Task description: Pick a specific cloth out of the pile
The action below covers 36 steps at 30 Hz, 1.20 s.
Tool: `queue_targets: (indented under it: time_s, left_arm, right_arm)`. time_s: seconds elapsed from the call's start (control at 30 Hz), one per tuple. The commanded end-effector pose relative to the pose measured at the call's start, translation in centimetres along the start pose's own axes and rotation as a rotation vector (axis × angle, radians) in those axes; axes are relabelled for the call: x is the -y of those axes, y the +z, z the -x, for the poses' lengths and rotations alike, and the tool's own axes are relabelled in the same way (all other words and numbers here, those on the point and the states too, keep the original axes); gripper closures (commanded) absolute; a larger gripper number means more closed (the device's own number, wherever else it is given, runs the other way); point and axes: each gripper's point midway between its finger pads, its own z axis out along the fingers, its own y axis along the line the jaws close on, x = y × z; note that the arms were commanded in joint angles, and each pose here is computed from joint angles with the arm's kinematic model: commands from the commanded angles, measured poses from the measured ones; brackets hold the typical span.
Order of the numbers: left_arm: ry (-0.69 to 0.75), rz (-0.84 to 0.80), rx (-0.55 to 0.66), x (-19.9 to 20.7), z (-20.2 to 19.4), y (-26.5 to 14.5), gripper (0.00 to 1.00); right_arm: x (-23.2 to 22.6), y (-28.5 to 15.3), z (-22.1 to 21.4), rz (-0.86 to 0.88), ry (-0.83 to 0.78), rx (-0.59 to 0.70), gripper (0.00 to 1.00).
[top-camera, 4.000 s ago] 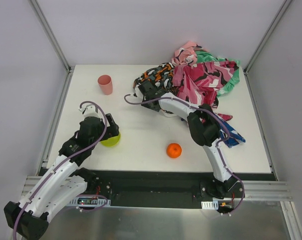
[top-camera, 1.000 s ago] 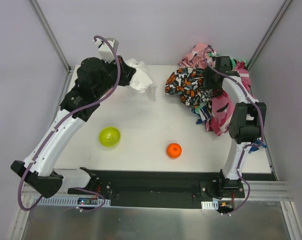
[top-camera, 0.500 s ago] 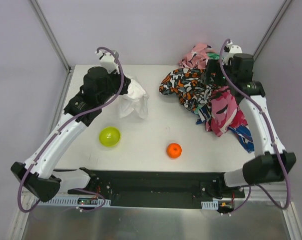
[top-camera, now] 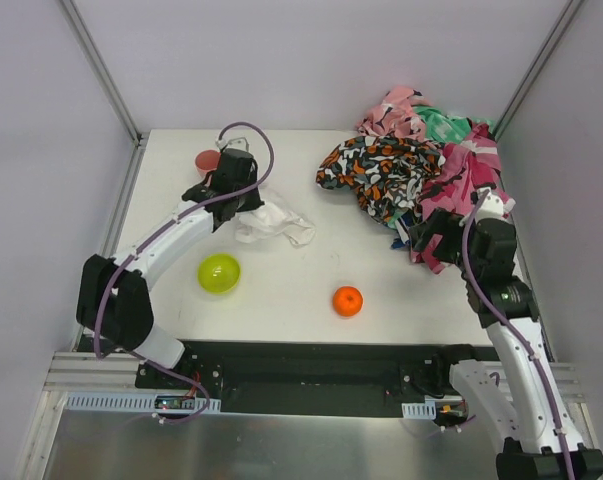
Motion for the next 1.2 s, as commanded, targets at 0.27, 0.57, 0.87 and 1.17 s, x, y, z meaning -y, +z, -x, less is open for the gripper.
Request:
queue_targets:
  time_s: [0.27,0.57,0.87,1.17]
  left_arm:
    - [-0.157,0.144,-0.265,-3.2,-10.5,6.6,0.79]
    - [-0.163,-0.037,-0.101,-0.7,-5.2,-1.4,0.01]
    - [-0.173,-0.070,0.227,-3.8,-1.0,-14.0,0.01]
    - [-0.204,-0.026,0.292,-7.5,-5.0,-15.8,0.01]
  right_arm:
    - [3.7,-2.2,-2.3,-0.163,0.079,0.077,0.05]
    - [5.4,-2.8,-3.2,-0.250,0.061,0.043,0.05]
    - [6.7,-3.7,-2.8,-0.312,0.032,0.097,0.04]
    - [5.8,-3.5,-2.9,-0.236,-0.024,0.113,0.04]
